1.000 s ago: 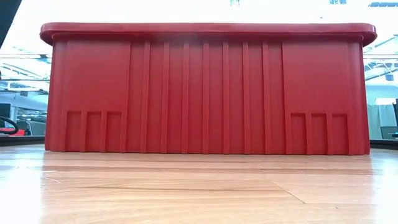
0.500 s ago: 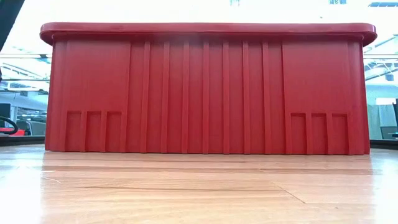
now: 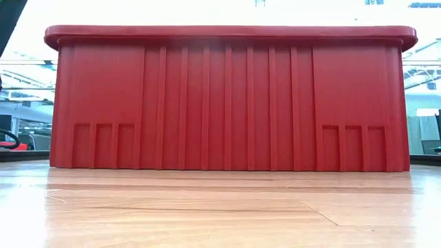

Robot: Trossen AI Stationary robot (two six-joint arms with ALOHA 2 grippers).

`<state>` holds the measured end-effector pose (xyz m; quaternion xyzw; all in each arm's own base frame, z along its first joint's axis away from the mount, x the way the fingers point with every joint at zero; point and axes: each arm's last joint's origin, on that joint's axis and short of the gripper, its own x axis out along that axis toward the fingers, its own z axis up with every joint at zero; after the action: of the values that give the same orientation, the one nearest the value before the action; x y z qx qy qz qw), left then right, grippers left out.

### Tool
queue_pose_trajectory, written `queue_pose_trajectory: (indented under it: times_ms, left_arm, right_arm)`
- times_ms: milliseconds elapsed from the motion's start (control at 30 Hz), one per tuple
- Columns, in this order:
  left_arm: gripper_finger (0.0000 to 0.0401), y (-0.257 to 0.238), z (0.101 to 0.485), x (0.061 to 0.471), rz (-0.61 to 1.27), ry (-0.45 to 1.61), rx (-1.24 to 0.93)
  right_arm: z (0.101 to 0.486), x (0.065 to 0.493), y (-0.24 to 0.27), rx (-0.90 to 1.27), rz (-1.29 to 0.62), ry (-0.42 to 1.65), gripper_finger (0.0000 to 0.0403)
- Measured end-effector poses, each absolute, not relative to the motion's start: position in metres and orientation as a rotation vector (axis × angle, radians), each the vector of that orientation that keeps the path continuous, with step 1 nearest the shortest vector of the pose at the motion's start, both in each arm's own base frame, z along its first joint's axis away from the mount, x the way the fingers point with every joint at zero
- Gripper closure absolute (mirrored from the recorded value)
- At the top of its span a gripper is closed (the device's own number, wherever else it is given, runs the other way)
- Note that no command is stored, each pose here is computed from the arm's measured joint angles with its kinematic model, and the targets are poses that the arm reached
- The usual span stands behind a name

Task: Pick and place slides into bin
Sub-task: Stack the black slide on top of the black slide in the red bin

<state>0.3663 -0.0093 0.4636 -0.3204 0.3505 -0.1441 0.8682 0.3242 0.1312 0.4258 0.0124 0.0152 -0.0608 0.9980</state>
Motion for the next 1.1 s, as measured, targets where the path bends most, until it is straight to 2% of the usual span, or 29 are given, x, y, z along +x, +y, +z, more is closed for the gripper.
queue_pose_trajectory:
  times_ms: [300, 533, 733, 833, 1100]
  left_arm:
    - [0.0364, -0.008, 0.454, 0.354, -0.385, 0.85, -0.506]
    - [0.0283, -0.002, 0.448, 0.34, -0.423, 0.938, -0.384]
    - [0.021, 0.005, 0.455, 0.316, -0.274, 0.989, -0.267]
    - [0.0185, 0.013, 0.47, 0.297, -0.18, 0.934, -0.211]
    - [0.0163, 0.025, 0.514, 0.238, -0.015, 0.706, -0.124]
  right_arm:
    - [0.428, 0.332, 0.121, 0.222, 0.024, 0.002, 0.0329]
    - [0.433, 0.333, 0.12, 0.347, 0.099, -0.043, 0.0329]
    - [0.433, 0.335, 0.118, 0.451, 0.111, -0.037, 0.033]
    - [0.435, 0.335, 0.117, 0.488, 0.118, -0.059, 0.033]
    - [0.454, 0.332, 0.11, 0.567, 0.116, -0.234, 0.0332]
